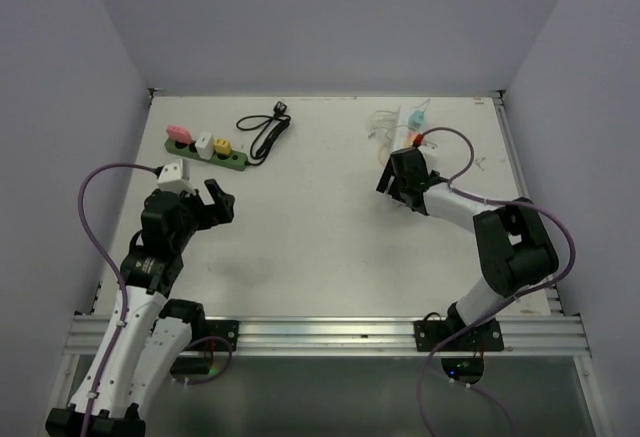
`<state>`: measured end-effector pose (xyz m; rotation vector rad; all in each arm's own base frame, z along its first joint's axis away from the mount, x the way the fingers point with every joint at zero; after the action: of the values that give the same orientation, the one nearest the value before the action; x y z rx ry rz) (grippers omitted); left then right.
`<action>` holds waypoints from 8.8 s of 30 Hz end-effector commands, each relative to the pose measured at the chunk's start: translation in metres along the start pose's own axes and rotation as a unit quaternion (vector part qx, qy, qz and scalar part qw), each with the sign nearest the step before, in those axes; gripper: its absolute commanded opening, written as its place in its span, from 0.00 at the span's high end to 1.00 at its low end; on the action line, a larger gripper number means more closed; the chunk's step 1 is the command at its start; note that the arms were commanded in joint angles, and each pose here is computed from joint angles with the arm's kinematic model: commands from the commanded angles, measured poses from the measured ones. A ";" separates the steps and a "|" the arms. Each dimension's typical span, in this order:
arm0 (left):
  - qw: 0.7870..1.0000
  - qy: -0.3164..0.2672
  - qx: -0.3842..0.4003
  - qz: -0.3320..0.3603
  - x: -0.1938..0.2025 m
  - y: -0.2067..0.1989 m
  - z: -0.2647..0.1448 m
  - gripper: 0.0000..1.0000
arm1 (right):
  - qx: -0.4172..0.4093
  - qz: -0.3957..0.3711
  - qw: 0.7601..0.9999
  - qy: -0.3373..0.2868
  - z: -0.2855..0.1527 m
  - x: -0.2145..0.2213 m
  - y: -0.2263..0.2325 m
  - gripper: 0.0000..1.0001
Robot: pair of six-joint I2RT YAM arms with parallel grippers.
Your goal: Pull the plug off the socket
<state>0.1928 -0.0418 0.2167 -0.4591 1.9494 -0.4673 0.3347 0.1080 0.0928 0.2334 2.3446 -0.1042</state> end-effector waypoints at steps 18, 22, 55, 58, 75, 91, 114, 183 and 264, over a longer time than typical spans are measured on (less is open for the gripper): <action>0.995 0.060 0.062 -0.053 0.021 -0.009 0.009 0.00 | -0.286 -0.177 0.941 0.033 -0.140 0.114 0.113 0.54; 0.987 0.098 0.087 -0.092 0.033 -0.015 0.009 0.01 | -0.296 -0.190 0.936 0.026 -0.152 0.122 0.123 0.39; 0.951 0.205 0.123 -0.197 0.139 -0.110 0.069 0.13 | -0.275 -0.081 0.939 -0.187 -0.221 0.064 0.013 0.01; 0.953 0.188 0.119 -0.205 0.139 -0.112 0.076 0.21 | -0.278 -0.084 0.938 -0.189 -0.220 0.067 0.008 0.01; 0.953 0.184 0.096 -0.220 0.158 -0.112 0.106 0.39 | -0.293 -0.116 0.931 -0.185 -0.215 0.074 0.015 0.01; 0.942 0.193 0.130 -0.242 0.168 -0.114 0.111 0.60 | -0.336 -0.160 0.912 -0.174 -0.215 0.075 0.042 0.02; 0.965 0.134 0.156 -0.164 0.133 -0.101 0.071 1.00 | -0.378 -0.110 0.919 -0.022 -0.208 0.078 0.135 0.17; 0.947 0.238 0.128 -0.175 0.176 -0.072 0.058 1.00 | -0.412 -0.065 0.909 -0.004 -0.218 0.081 0.135 1.00; 0.924 0.181 0.225 -0.249 0.148 -0.052 0.045 1.00 | -0.349 -0.033 0.933 -0.078 -0.166 0.045 0.119 0.21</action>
<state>0.1665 -0.1637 0.0888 -0.6472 2.0945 -1.3475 0.2032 0.2371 0.1645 -0.2657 2.1316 0.6921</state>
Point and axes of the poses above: each gripper's point midway between its finger pads, its own z axis out along the fingers, its own y axis along the line the jaws close on, x = y × z, the point moved 7 cm from there along -z, back along the fingers, and after that the axes turned 14 degrees about -z, right-handed, at the moved point
